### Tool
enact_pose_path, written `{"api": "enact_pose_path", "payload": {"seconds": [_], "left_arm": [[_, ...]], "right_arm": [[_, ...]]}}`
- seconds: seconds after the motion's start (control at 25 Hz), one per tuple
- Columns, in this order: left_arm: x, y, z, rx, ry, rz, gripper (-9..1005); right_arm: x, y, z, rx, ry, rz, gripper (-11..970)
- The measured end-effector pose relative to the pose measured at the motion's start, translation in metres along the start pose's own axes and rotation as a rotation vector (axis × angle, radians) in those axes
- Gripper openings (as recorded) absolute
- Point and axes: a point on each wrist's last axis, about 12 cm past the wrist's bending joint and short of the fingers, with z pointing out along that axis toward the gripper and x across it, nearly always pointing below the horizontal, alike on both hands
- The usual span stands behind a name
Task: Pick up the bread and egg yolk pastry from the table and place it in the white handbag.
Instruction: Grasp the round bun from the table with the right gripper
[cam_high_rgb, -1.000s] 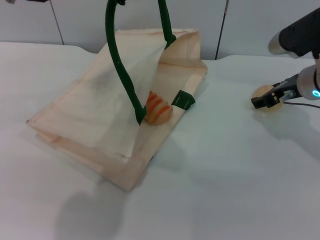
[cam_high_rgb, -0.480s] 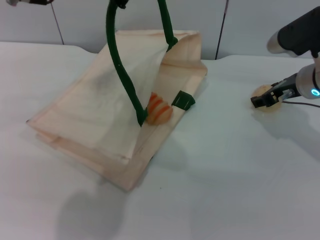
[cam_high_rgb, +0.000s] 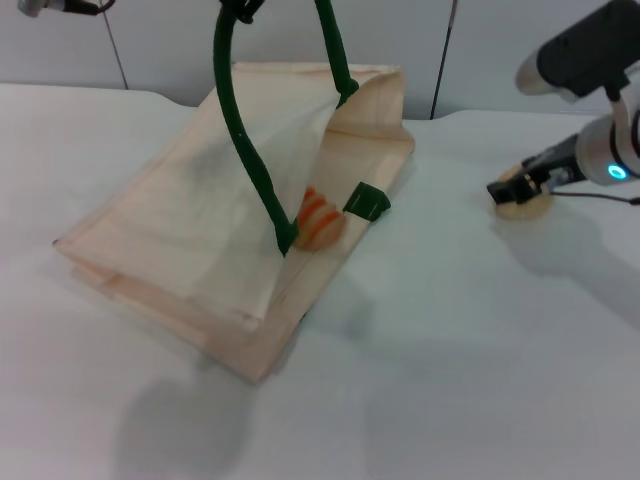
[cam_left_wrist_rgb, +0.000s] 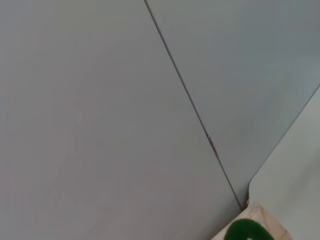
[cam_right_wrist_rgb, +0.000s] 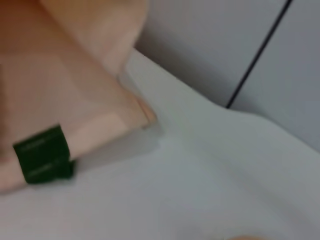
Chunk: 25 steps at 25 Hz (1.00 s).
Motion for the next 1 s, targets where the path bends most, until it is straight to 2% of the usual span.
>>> {"api": "enact_pose_path", "payload": {"seconds": [0.04, 0.12, 0.36, 0.56, 1.0], "left_arm": [[0.000, 0.000, 0.000, 0.000, 0.001, 0.000, 127], [0.000, 0.000, 0.000, 0.000, 0.000, 0.000, 127], [0.000, 0.001, 0.001, -0.002, -0.002, -0.002, 128], [0.000, 0.001, 0.001, -0.003, -0.003, -0.002, 129], [0.000, 0.001, 0.001, -0.005, -0.003, 0.000, 131]], "right_arm": [[-0.003, 0.000, -0.002, -0.003, -0.009, -0.002, 661], [-0.007, 0.001, -0.006, -0.009, -0.025, -0.007, 548], [-0.022, 0.012, -0.014, -0.033, -0.058, -0.049, 337], [-0.033, 0.025, -0.022, -0.080, -0.105, -0.078, 231], [-0.026, 0.020, -0.021, -0.066, -0.091, -0.069, 7]]}}
